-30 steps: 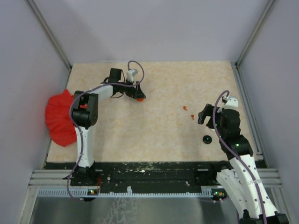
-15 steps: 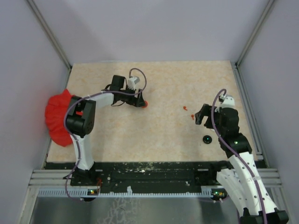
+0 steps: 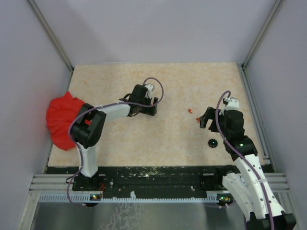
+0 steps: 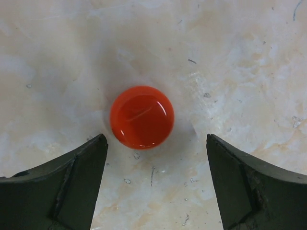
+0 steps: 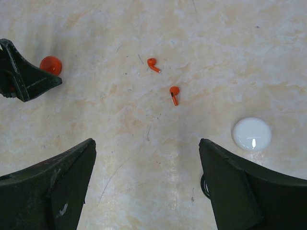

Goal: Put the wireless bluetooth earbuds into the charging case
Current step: Pick up the charging case at the center of the board.

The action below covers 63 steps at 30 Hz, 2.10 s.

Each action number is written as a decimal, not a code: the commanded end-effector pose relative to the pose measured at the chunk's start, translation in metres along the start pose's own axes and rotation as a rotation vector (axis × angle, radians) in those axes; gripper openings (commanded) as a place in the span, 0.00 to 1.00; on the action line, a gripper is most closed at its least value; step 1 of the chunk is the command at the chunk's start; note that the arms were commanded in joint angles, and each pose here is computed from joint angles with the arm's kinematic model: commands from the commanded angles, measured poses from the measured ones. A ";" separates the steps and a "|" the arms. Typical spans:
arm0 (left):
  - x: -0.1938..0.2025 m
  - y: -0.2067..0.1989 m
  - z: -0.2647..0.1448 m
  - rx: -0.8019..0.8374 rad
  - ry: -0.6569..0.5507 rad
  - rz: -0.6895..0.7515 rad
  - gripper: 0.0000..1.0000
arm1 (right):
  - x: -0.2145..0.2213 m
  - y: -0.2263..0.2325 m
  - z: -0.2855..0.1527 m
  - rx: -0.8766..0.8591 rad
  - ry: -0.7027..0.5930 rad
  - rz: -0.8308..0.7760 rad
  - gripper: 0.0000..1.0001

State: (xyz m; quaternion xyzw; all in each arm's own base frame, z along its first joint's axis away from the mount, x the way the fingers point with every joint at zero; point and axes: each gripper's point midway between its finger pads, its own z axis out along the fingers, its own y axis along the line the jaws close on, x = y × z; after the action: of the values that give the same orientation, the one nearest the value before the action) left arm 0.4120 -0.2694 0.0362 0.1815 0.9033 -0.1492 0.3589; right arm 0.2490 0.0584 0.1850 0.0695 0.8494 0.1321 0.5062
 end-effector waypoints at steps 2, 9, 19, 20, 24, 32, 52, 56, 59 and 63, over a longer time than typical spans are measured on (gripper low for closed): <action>-0.007 0.017 0.003 -0.160 -0.039 -0.051 0.87 | -0.014 0.004 0.001 -0.021 -0.050 -0.013 0.88; -0.005 0.023 0.004 -0.247 -0.025 -0.065 0.80 | -0.014 0.004 0.002 -0.020 -0.049 -0.013 0.88; -0.004 0.008 0.014 -0.285 -0.019 -0.109 0.79 | -0.011 0.004 0.003 -0.020 -0.037 -0.013 0.87; -0.004 0.007 0.015 -0.288 -0.020 -0.108 0.78 | -0.011 0.004 0.003 -0.019 -0.035 -0.011 0.87; -0.003 0.013 0.015 -0.326 -0.014 -0.113 0.73 | -0.010 0.004 0.003 -0.021 -0.032 -0.011 0.87; 0.008 0.012 0.010 -0.314 0.012 -0.119 0.61 | -0.009 0.005 0.004 -0.028 -0.029 -0.011 0.87; -0.021 -0.061 -0.077 0.036 -0.319 0.235 0.52 | -0.034 0.078 -0.001 -0.380 0.012 0.027 0.82; -0.020 -0.087 -0.094 0.116 -0.394 0.333 0.53 | -0.038 0.095 0.001 -0.463 0.053 0.048 0.80; -0.019 -0.106 -0.106 0.164 -0.456 0.407 0.53 | -0.041 0.106 0.005 -0.510 0.085 0.062 0.80; -0.020 -0.122 -0.119 0.216 -0.521 0.486 0.53 | -0.037 0.118 0.017 -0.559 0.129 0.065 0.78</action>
State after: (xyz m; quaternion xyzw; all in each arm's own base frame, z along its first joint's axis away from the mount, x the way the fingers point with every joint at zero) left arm 0.3072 -0.3165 0.1120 0.3470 0.7602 -0.1699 0.5222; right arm 0.2680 0.1432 0.2105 -0.0183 0.8396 0.3347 0.4275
